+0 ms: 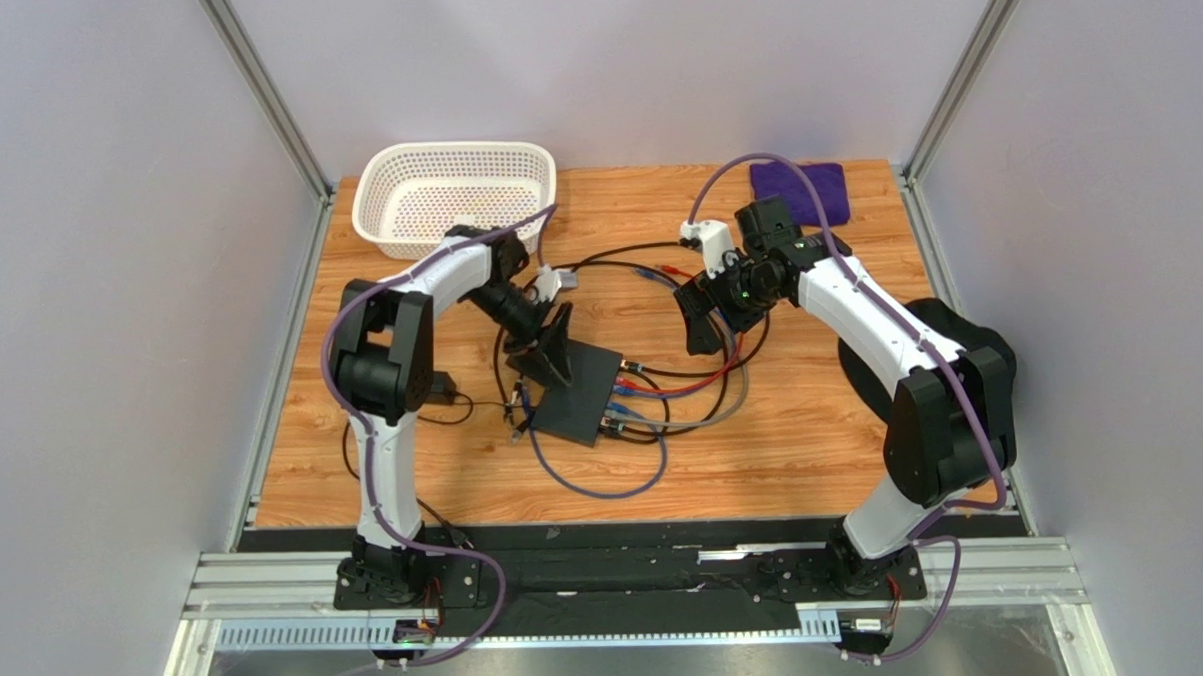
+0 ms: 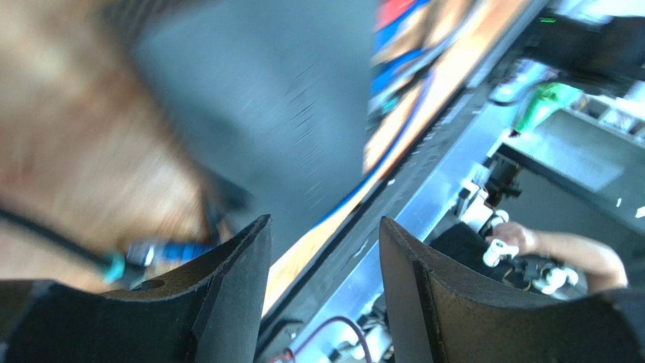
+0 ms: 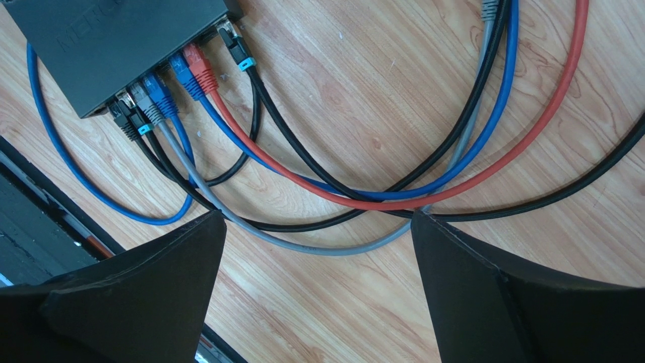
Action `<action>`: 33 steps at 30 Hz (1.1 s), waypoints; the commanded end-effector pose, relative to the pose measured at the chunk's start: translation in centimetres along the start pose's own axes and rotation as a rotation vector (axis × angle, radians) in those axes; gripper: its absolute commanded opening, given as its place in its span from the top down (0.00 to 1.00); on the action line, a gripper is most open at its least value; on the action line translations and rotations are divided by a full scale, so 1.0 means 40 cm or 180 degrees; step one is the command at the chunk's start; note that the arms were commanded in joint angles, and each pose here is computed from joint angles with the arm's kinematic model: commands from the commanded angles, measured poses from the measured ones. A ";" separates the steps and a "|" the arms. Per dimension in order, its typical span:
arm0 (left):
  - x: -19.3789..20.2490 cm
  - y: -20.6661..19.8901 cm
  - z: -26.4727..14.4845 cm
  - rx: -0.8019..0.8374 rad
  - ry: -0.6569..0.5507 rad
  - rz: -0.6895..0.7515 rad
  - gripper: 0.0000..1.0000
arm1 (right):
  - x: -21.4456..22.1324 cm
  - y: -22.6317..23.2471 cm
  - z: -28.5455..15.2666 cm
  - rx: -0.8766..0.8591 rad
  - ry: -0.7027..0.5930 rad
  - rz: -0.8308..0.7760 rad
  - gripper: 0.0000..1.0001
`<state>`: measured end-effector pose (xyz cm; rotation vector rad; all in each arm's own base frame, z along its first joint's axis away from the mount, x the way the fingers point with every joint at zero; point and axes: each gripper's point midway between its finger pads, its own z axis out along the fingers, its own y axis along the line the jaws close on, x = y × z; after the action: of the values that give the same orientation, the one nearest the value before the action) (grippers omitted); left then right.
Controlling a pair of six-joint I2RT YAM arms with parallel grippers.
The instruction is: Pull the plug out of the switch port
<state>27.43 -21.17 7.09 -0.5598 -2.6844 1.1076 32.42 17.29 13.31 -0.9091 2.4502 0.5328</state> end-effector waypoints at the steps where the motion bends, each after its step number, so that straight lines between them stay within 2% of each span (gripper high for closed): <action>1: -0.025 -0.095 -0.054 0.0552 -0.0053 0.0263 0.37 | -0.030 0.000 -0.035 0.0081 -0.0142 -0.0174 0.02; 3: -0.025 -0.097 -0.086 0.0517 -0.0187 0.0357 0.35 | -0.041 0.000 -0.039 0.0079 -0.0184 -0.0234 0.03; 6: -0.058 -0.047 -0.155 0.0231 -0.0625 0.0313 0.32 | -0.072 0.003 -0.035 0.0129 -0.0285 -0.0358 0.05; 8: -0.066 0.014 -0.193 -0.0024 -0.0856 0.0142 0.30 | -0.094 0.021 -0.013 0.0063 -0.0320 -0.0436 0.14; 9: -0.086 0.028 -0.214 -0.0156 -0.1044 0.0250 0.27 | -0.119 0.041 -0.009 -0.0012 -0.0375 -0.0500 0.18; 10: -0.087 0.057 -0.222 -0.0348 -0.1086 0.0243 0.26 | -0.129 0.069 0.004 -0.0102 -0.0376 -0.0582 0.27; 13: -0.078 0.099 -0.223 -0.0572 -0.1046 0.0336 0.24 | -0.146 0.133 0.066 -0.0450 -0.0293 -0.0741 0.42; 14: -0.076 0.102 -0.224 -0.0567 -0.1023 0.0319 0.24 | -0.156 0.145 0.078 -0.0516 -0.0298 -0.0760 0.44; 16: -0.055 0.088 -0.203 -0.0307 -0.0888 0.0176 0.16 | -0.195 0.170 0.092 -0.0646 -0.0362 -0.0757 0.50; 18: -0.041 0.070 -0.192 -0.0103 -0.0857 0.0026 0.18 | -0.206 0.180 0.131 -0.0755 -0.0314 -0.0672 0.53; 19: -0.038 0.064 -0.192 -0.0096 -0.0897 -0.0001 0.19 | -0.211 0.190 0.156 -0.0801 -0.0284 -0.0686 0.58; 21: -0.028 0.068 -0.199 -0.0248 -0.1038 0.0130 0.23 | -0.248 0.211 0.165 -0.0855 -0.0359 -0.0764 0.61; 22: -0.027 0.071 -0.207 -0.0316 -0.1080 0.0273 0.26 | -0.242 0.227 0.191 -0.0916 -0.0301 -0.0774 0.69; 24: -0.022 0.070 -0.234 -0.0513 -0.1139 0.0593 0.29 | -0.254 0.261 0.203 -0.1080 -0.0297 -0.0713 0.77; 25: -0.021 0.075 -0.248 -0.0629 -0.1134 0.0944 0.29 | -0.246 0.277 0.224 -0.1151 -0.0237 -0.0659 0.87; 26: -0.015 0.073 -0.256 -0.0676 -0.1131 0.1162 0.30 | -0.248 0.284 0.232 -0.1200 -0.0231 -0.0592 0.92; 28: -0.004 0.053 -0.289 -0.0854 -0.1218 0.1945 0.31 | -0.239 0.301 0.249 -0.1319 -0.0160 -0.0331 0.97; 29: 0.015 0.057 -0.275 -0.0866 -0.1206 0.2186 0.31 | -0.238 0.305 0.253 -0.1355 -0.0148 -0.0285 0.98; 31: 0.035 0.017 -0.297 -0.0972 -0.1323 0.2975 0.31 | -0.222 0.313 0.269 -0.1415 -0.0072 -0.0189 0.99; 33: 0.058 0.003 -0.290 -0.1042 -0.1360 0.3382 0.30 | -0.210 0.314 0.280 -0.1413 -0.0020 -0.0142 1.00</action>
<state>29.40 -12.43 13.27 -1.3787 -3.1132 1.0878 32.75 34.48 10.37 -1.1848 2.3408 0.9913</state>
